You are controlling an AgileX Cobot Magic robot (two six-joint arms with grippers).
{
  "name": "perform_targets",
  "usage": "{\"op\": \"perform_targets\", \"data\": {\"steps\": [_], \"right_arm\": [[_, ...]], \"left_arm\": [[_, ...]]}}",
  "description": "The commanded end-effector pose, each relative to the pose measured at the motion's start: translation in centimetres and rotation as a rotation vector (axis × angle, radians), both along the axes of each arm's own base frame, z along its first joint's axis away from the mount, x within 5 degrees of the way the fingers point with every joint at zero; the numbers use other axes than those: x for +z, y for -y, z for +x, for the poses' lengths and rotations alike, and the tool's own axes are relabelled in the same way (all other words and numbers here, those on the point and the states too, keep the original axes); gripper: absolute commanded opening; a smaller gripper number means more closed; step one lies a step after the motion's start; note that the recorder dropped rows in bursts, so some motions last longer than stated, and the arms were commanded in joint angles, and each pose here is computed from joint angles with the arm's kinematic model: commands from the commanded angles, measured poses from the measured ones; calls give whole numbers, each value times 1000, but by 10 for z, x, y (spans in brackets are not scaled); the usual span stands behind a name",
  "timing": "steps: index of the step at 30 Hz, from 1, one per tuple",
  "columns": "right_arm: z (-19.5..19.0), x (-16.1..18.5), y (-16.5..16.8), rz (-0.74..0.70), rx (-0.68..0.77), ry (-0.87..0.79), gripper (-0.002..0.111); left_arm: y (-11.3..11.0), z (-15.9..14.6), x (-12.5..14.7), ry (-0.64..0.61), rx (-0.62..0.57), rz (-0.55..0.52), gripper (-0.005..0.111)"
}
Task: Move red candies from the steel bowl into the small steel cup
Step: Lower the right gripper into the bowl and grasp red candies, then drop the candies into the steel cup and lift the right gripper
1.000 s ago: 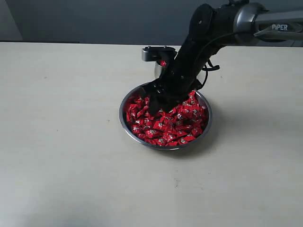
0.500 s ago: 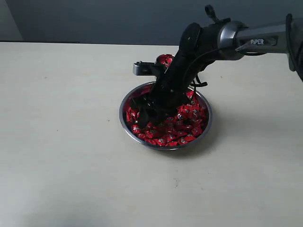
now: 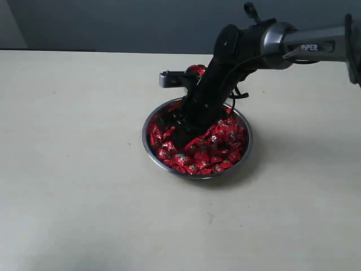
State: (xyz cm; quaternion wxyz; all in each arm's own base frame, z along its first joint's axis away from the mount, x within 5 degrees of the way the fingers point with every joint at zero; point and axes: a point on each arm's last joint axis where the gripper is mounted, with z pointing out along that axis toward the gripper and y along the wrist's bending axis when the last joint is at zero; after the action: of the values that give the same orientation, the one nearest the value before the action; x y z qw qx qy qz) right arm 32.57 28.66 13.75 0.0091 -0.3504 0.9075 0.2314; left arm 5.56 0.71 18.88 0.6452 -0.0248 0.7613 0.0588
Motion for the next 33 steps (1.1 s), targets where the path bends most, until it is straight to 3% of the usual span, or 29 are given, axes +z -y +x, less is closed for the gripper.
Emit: {"op": "perform_targets", "data": {"steps": [1, 11, 14, 17, 21, 26, 33], "right_arm": [[0, 32, 2, 39, -1, 63, 0], [16, 81, 0, 61, -26, 246, 0], [47, 92, 6, 17, -120, 376, 0], [82, 96, 22, 51, -259, 404, 0], [125, 75, 40, 120, -398, 354, 0], [140, 51, 37, 117, -409, 321, 0], [140, 41, 37, 103, -403, 299, 25]], "left_arm": [[0, -1, 3, 18, 3, 1, 0], [0, -1, 3, 18, 3, 1, 0], [0, -1, 3, 18, 3, 1, 0], [0, -1, 3, 18, 3, 1, 0], [0, -1, 3, 18, 3, 1, 0], [0, -1, 3, 18, 3, 1, 0], [0, -1, 3, 18, 3, 1, 0]]}}
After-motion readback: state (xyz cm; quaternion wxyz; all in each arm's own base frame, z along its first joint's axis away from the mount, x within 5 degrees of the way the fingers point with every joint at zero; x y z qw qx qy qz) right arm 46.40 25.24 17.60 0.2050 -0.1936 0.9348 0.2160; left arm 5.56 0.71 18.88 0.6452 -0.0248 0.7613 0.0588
